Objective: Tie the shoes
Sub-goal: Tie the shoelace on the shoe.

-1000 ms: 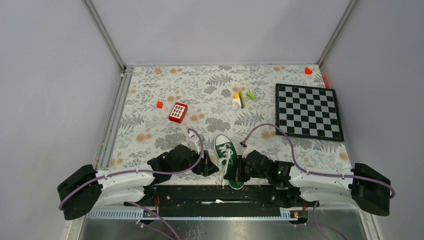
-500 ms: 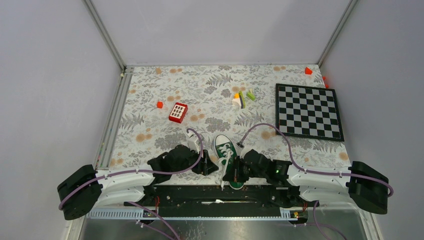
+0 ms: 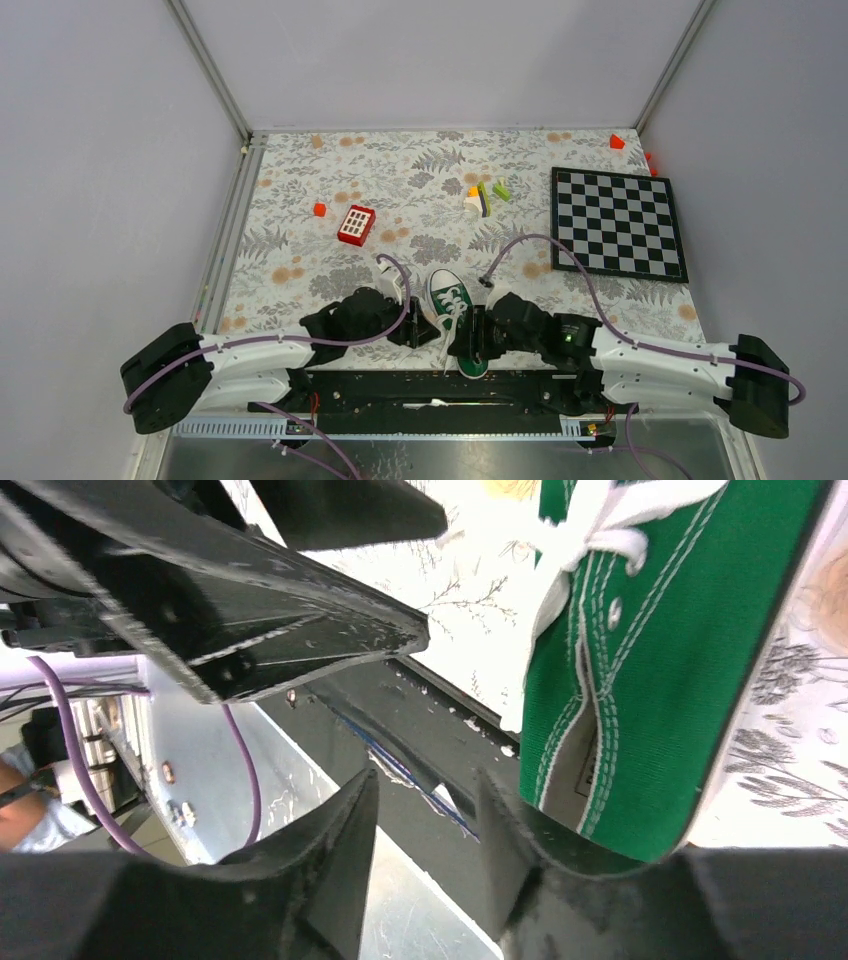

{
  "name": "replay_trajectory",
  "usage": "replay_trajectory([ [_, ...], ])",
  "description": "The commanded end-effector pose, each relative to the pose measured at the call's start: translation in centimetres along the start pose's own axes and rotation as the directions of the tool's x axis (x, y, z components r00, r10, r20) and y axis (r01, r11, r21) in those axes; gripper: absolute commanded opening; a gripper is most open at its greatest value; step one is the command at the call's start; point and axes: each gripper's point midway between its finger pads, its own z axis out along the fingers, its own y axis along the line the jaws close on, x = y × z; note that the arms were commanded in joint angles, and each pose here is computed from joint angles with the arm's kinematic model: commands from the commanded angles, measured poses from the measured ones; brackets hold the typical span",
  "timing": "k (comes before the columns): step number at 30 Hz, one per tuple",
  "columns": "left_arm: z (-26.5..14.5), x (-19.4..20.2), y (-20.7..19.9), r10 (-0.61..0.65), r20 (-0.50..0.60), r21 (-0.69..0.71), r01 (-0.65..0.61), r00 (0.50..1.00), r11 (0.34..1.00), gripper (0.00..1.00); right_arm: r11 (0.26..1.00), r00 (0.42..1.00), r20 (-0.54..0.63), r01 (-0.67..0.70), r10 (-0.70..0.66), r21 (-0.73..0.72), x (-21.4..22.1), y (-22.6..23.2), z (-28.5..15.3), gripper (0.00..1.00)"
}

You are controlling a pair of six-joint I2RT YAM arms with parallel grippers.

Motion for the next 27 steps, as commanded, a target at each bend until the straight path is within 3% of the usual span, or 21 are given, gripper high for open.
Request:
replay_trajectory([
  [1, 0.5, -2.9, -2.1, 0.016, 0.084, 0.051, -0.020, 0.996, 0.998, 0.61, 0.991, 0.988, 0.114, 0.093, -0.104, 0.091, -3.1, -0.3, -2.6, 0.50],
  [4, 0.6, -3.0, -2.1, 0.015, 0.084, 0.057, -0.020, 0.996, 0.998, 0.60, 0.990, 0.978, 0.199, 0.034, -0.062, 0.138, -5.9, -2.1, -3.6, 0.58],
  [7, 1.0, -2.9, -2.2, 0.014, 0.075, 0.063, -0.019, 0.997, 0.998, 0.60, 0.995, 0.962, 0.272, -0.058, 0.035, 0.076, -8.5, -2.8, -3.6, 0.64],
  [15, 1.2, -3.4, -2.4, 0.002, 0.076, 0.077, -0.008, 0.997, 0.997, 0.44, 0.983, 0.952, 0.243, -0.176, 0.183, -0.054, -10.7, -1.7, -0.7, 0.73],
  [21, 1.2, -3.4, -2.3, -0.001, 0.073, 0.075, -0.005, 0.997, 0.997, 0.28, 0.970, 0.937, 0.252, -0.239, 0.244, -0.050, -10.9, -2.7, 0.5, 0.76],
  [27, 1.3, -3.3, -2.2, -0.003, 0.071, 0.070, -0.002, 0.997, 0.998, 0.20, 0.963, 0.935, 0.236, -0.266, 0.266, -0.031, -10.4, -3.6, 1.4, 0.77],
])
